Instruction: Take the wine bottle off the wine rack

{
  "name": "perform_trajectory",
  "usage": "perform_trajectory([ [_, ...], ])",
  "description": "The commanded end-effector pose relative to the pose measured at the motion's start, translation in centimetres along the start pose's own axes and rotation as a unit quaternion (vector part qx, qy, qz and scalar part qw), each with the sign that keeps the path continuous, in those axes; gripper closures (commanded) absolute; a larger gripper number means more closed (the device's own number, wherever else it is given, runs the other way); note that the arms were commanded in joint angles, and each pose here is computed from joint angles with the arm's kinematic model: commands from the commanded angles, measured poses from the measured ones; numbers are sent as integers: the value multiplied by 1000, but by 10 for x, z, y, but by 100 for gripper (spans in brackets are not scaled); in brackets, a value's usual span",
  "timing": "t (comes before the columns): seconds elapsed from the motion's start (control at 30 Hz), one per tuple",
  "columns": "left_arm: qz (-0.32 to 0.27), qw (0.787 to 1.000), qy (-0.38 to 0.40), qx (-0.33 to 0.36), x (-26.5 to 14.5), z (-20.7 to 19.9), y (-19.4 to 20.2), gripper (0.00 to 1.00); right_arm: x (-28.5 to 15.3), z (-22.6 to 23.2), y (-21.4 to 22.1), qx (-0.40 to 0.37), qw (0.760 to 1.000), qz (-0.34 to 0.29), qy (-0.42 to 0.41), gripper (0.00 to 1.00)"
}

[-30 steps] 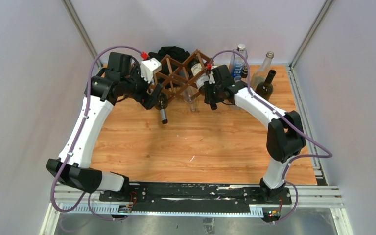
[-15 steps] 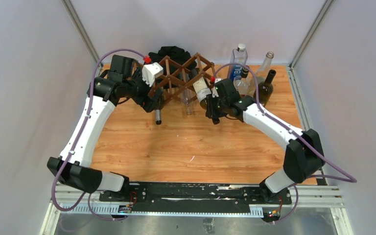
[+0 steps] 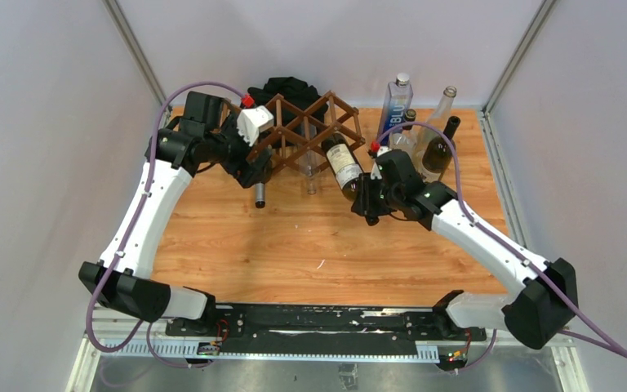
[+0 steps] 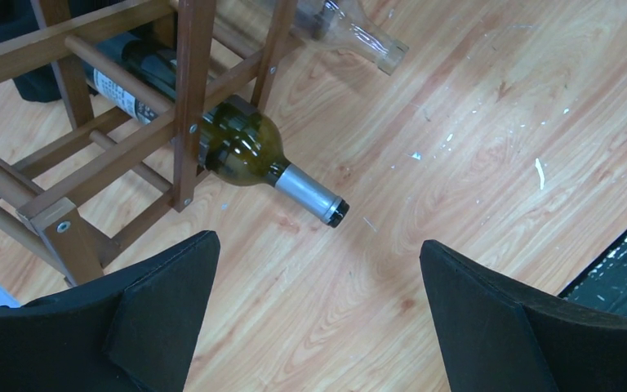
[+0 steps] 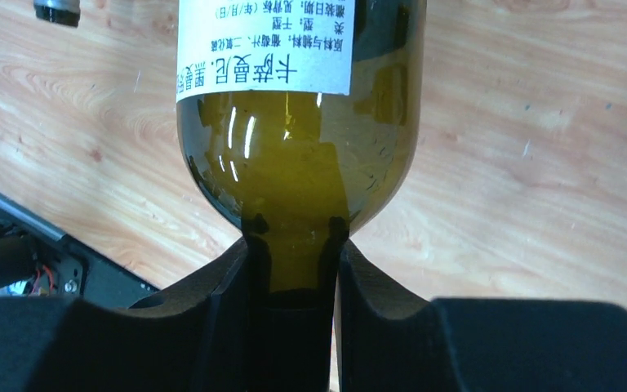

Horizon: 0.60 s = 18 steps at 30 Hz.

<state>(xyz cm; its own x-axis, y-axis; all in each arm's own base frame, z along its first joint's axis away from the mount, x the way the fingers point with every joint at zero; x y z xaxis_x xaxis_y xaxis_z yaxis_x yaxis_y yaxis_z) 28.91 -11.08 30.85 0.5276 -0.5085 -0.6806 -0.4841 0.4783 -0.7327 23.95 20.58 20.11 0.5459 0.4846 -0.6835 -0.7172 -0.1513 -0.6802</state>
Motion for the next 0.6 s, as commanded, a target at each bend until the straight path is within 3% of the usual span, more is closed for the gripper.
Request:
perform_trajectory([
  [0.0, 3, 1000, 3, 28, 1, 3, 1, 0, -27, 20, 2, 4, 999, -16, -34, 100],
  [0.37, -17, 976, 16, 216, -11, -16, -5, 0, -91, 36, 12, 9, 995, -23, -94, 100],
  [0.47, -36, 953, 37, 299, -14, -36, -9, 0, -108, 45, 12, 2, 992, -4, -124, 100],
  [0.57, -72, 907, 50, 412, -20, -68, -20, 0, -123, 55, 15, -3, 989, 22, -144, 100],
])
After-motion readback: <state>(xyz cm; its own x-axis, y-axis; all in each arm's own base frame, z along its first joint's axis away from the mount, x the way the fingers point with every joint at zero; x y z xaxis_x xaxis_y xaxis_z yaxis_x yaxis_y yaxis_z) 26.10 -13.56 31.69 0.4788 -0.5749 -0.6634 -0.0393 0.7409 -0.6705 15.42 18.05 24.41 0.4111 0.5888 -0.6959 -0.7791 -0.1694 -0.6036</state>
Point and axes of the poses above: each gripper's point midway between its finger pads, its own x axis out along the fingers, its own z axis along the line the jaws close on, y = z × x, the point moved 4 cm from there along -x, back along the fingers, and after that the axes turned 7 degrees about -x, right-handed, at the moved point
